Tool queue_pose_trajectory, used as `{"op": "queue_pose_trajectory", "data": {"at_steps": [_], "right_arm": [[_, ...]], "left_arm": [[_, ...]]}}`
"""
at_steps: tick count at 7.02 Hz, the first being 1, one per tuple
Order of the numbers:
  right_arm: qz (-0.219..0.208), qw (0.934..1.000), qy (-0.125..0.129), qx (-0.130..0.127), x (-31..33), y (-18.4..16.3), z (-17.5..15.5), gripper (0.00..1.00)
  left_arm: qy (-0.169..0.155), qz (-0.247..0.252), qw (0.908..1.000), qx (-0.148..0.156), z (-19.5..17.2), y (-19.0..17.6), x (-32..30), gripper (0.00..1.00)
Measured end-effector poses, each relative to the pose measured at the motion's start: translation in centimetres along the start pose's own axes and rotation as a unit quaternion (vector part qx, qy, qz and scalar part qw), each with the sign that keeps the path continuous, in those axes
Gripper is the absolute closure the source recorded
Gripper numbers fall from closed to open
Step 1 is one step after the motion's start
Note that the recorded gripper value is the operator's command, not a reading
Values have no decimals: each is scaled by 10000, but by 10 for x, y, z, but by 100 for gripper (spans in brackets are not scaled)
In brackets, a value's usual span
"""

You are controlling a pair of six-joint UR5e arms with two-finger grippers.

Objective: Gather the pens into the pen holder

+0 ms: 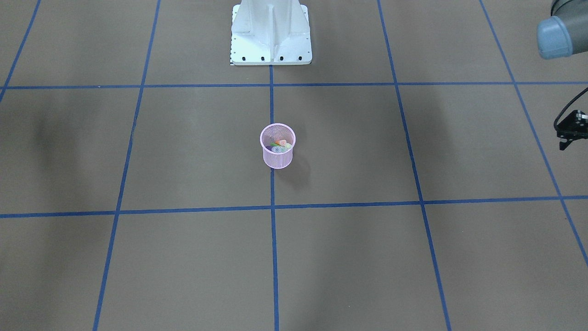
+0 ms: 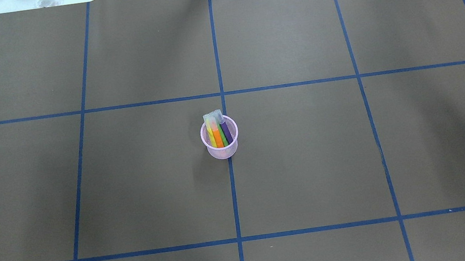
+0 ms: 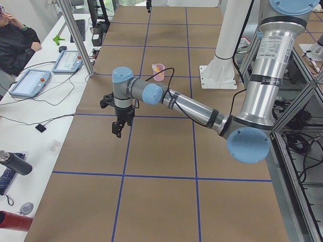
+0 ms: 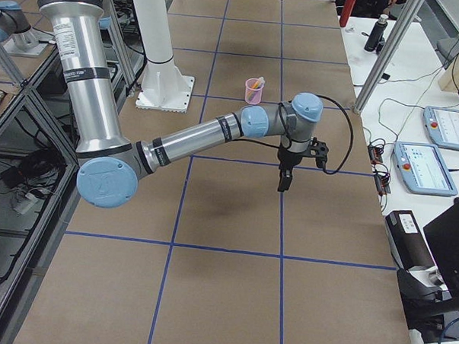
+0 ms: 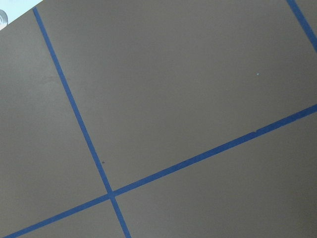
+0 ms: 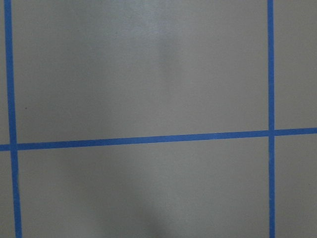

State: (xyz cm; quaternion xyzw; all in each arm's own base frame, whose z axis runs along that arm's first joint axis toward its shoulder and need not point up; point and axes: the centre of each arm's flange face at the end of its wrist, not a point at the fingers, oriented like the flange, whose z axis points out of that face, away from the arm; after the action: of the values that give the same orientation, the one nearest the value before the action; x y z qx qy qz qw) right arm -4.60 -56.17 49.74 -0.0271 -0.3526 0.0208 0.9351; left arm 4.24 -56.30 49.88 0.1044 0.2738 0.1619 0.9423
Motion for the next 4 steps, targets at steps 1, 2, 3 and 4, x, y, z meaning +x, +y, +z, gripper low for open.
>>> {"op": "queue_pose_trajectory", "data": {"at_steps": [1, 2, 3, 4], "right_arm": [[-104, 9998, -155, -36, 39, 1, -2, 0], [-201, 9992, -341, -67, 75, 2, -3, 0], [-243, 9981, -568, -79, 109, 8, -1, 0], [-273, 9971, -713, -32, 137, 16, 0, 0]], "left_arm": [[394, -106, 9992, -16, 2, 16, -33, 0], [980, -385, 9944, 15, 6, 33, -65, 0], [1317, -659, 9891, 39, 12, 47, -90, 0], [1409, -860, 9863, 39, 16, 62, -108, 0]]}}
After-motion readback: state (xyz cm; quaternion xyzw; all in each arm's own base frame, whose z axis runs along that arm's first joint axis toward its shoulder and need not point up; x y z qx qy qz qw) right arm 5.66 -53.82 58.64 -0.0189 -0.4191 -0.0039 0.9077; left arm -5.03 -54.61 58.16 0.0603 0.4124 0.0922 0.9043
